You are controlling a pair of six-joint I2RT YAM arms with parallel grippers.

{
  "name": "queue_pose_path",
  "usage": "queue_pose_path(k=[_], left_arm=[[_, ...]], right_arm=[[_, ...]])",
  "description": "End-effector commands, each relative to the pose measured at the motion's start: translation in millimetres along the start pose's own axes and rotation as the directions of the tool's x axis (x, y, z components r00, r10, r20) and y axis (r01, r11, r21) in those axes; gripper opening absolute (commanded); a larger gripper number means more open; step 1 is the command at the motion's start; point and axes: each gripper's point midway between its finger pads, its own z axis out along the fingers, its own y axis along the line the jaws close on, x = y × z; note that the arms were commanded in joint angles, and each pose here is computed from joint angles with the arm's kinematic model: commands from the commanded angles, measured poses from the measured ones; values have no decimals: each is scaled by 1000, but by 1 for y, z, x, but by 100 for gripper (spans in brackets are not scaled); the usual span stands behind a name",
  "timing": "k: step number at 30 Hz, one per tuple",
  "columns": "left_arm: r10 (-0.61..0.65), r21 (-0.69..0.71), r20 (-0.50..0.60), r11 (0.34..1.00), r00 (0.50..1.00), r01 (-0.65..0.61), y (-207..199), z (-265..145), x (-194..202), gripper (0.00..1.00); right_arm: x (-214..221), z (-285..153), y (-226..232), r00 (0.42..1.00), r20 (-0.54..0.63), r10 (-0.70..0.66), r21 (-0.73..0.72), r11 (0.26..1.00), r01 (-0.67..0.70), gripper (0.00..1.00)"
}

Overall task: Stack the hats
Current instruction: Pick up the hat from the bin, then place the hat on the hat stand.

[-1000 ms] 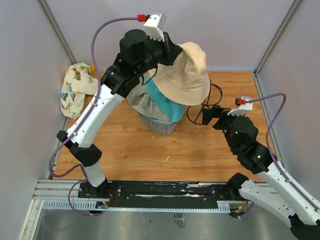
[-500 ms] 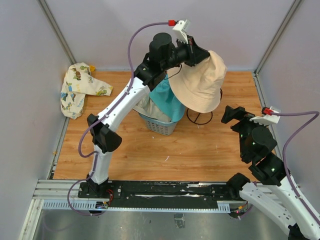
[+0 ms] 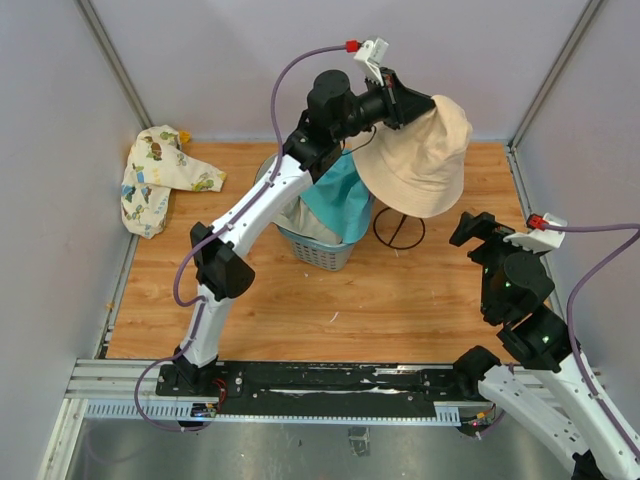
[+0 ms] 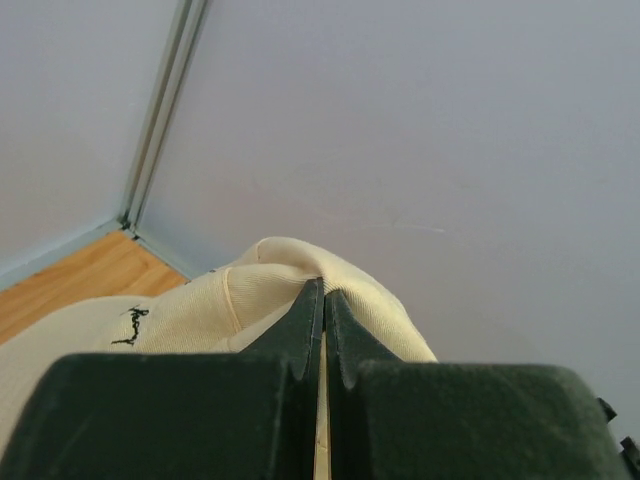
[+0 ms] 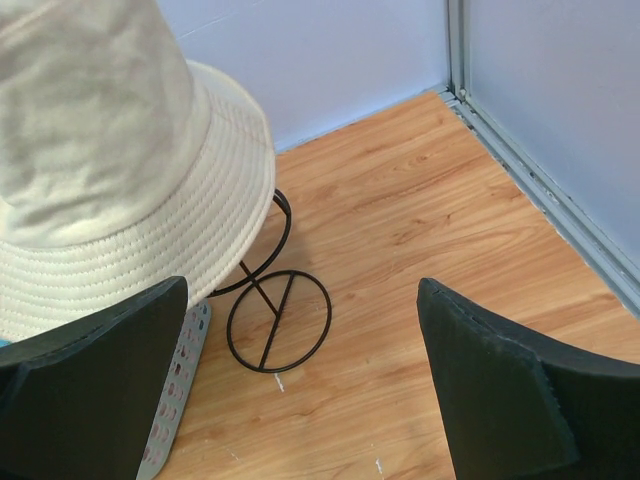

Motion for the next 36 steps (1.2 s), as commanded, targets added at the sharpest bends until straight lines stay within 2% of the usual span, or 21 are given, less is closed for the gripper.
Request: queue_pose_path(k=[1, 17, 26, 32, 36], left_arm=[[17, 113, 128, 993, 992, -32, -42, -3, -44, 0], [-62, 187, 162, 982, 985, 31, -44, 11, -40, 0], [-39, 47, 47, 998, 998, 36, 3, 9, 19, 0], [-26, -42, 3, 999, 1000, 26, 33, 3, 47, 0], [-49, -73, -11, 996, 999, 48, 50, -2, 58, 0]], right_arm=[[-14, 0, -8, 999, 40, 4, 35, 999, -6, 98], [-33, -2, -16, 996, 90, 8, 61, 998, -14, 98], [-25, -1, -17, 997, 77, 3, 59, 998, -8, 98], [-15, 3, -14, 998, 55, -14, 56, 998, 11, 98], [-1, 7, -2, 1000, 14, -18, 0, 1000, 18, 99]])
